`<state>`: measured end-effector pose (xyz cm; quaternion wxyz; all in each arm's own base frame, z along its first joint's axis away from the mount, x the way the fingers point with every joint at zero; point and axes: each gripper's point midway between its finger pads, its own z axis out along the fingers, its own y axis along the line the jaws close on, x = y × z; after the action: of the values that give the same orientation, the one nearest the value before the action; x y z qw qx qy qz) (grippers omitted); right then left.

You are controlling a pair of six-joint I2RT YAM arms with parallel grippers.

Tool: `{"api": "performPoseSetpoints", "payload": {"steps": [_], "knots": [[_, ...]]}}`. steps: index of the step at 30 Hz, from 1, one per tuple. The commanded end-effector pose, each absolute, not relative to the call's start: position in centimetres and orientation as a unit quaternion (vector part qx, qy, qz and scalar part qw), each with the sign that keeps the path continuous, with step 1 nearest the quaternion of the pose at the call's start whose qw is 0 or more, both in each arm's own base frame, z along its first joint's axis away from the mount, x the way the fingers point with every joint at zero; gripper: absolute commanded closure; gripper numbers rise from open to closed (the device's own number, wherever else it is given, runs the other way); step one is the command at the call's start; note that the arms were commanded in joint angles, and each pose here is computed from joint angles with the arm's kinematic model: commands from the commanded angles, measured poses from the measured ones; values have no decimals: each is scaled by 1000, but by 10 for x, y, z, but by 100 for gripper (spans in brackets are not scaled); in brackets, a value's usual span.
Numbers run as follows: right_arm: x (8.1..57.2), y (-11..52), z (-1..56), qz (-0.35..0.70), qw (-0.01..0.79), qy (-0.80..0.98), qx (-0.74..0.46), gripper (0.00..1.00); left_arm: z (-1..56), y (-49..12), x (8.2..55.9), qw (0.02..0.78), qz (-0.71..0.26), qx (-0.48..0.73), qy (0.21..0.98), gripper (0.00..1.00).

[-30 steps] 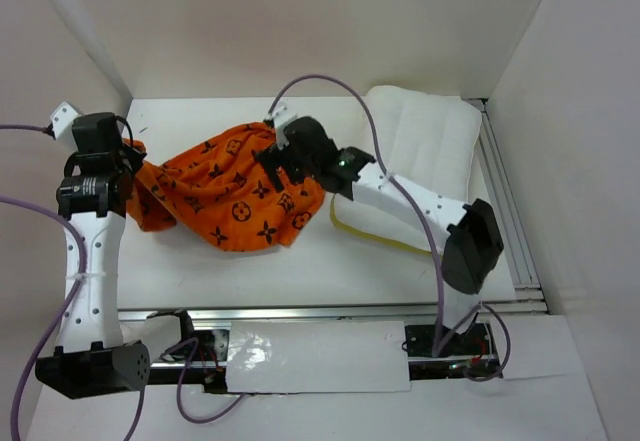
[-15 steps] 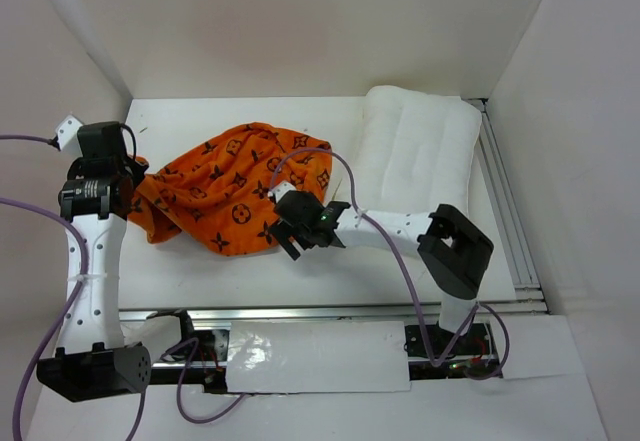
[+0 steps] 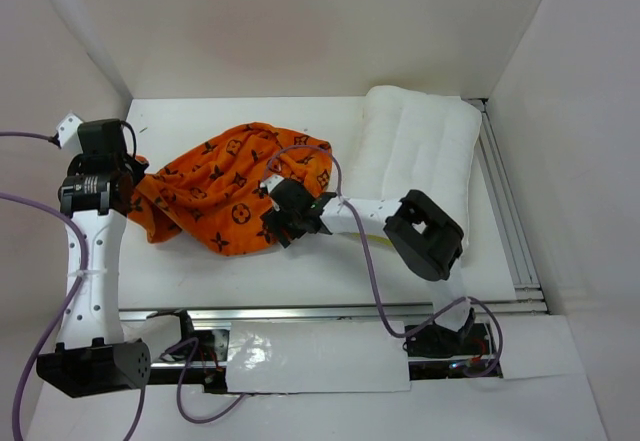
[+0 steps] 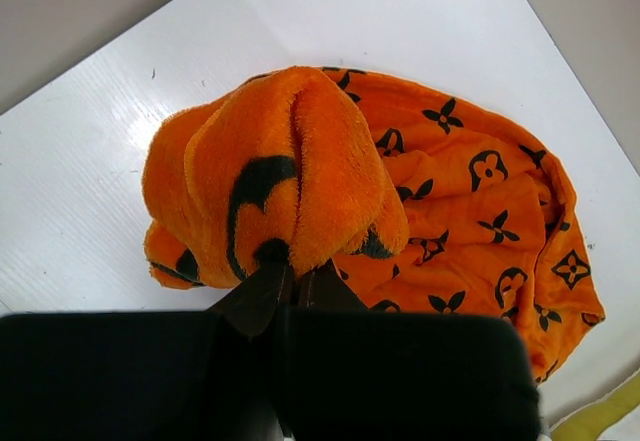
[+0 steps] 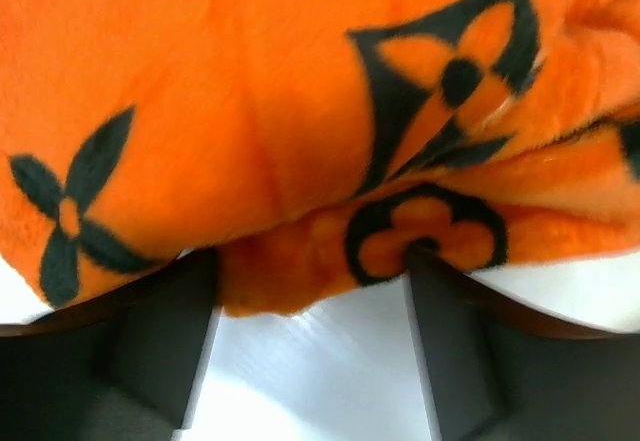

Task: Put the pillow into the pillowcase

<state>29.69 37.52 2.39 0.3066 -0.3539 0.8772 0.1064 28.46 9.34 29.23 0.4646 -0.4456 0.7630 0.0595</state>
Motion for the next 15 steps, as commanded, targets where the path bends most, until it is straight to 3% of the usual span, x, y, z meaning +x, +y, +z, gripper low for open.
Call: {"api": "performPoseSetpoints", "payload": {"steps": [1,2,3,5,6,11,14,15], "knots": [[297,395,28,211,297,859,-359,26,316,99,289,494,58,-447,744,100],[299,397,29,225,302,854,-358,33,313,99,291,490,60,-447,746,100],[301,396,29,228,300,855,-357,59,313,99,291,490,60,-447,746,100],[304,388,39,220,304,857,-354,82,325,98,295,500,55,-438,746,100],[314,383,51,211,319,858,-344,100,328,99,297,502,58,-431,748,100],[352,349,201,176,470,821,-271,100,380,98,297,538,55,-390,746,100],[346,291,345,187,595,758,-191,100,426,99,287,573,60,-375,726,100],[341,274,367,184,612,749,-174,100,450,101,280,596,60,-378,706,100]]}}
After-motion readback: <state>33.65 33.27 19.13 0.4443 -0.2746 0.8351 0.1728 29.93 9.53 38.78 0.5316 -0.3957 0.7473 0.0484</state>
